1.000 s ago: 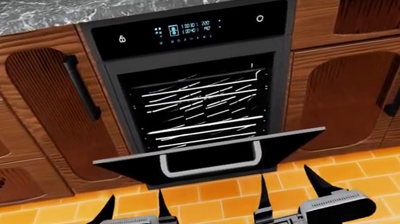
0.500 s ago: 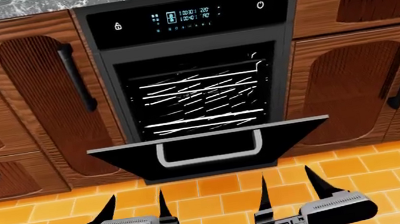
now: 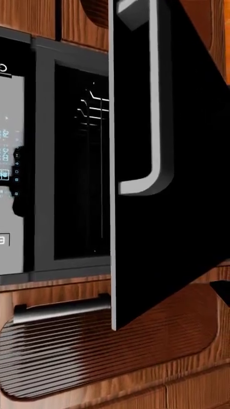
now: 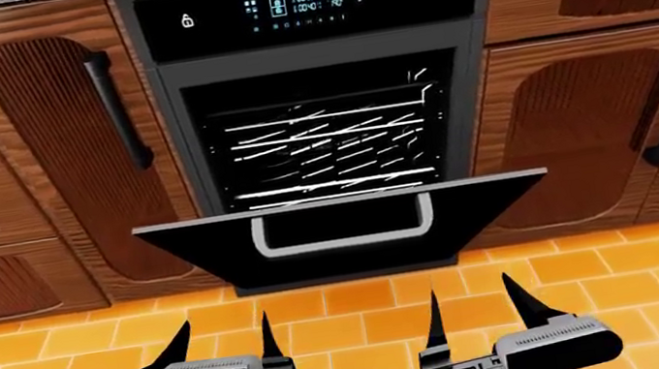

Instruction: Close the dishwasher door

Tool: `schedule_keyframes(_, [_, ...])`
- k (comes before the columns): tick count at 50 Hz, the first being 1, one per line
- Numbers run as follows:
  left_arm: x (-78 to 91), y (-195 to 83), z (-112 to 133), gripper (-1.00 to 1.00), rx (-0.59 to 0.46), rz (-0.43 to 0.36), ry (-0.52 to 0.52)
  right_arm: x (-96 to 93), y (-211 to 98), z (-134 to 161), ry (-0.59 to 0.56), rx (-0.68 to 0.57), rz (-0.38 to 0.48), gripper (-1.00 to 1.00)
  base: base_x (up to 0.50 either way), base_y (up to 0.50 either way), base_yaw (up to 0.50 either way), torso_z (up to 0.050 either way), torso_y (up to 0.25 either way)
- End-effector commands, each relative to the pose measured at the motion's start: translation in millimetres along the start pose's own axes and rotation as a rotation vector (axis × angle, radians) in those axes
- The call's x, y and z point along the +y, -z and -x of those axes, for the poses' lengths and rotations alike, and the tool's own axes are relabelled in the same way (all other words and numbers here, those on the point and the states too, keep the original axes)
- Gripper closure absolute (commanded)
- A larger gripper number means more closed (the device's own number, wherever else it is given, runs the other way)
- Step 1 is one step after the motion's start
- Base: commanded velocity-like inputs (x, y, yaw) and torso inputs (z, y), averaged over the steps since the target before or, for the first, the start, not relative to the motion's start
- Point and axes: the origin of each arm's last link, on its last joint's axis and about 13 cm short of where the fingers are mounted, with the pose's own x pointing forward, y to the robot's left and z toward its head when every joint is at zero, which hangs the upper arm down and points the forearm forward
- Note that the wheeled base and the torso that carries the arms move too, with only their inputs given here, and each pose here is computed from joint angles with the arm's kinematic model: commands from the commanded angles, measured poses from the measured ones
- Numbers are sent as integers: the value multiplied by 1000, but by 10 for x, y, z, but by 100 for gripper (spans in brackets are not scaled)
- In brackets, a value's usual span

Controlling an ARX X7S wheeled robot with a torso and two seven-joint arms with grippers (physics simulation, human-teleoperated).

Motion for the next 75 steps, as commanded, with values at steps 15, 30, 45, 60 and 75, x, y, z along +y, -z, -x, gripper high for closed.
schedule_keyframes(15, [-2, -4, -3, -100, -1, -3, -1, 1, -7, 2, -3, -2, -1, -100, 0, 0, 0, -50, 0])
schedule_keyframes(30, [-4, -6, 8, -100, -2, -4, 0, -2, -10, 14, -3, -4, -1, -100, 0, 0, 0, -50, 0])
schedule_keyframes(45, [-3, -11, 16, -100, -4, -4, -1, -4, -21, 13, -3, -5, -3, -100, 0, 0, 0, -50, 0])
schedule_keyframes(60, [-2, -11, 9, -100, -3, -4, 1, -2, -20, 17, -6, -6, -2, -100, 0, 0, 0, -50, 0])
schedule_keyframes(75, [-2, -12, 14, -100, -4, -4, 0, 1, -24, 16, -10, -7, -1, -100, 0, 0, 0, -50, 0])
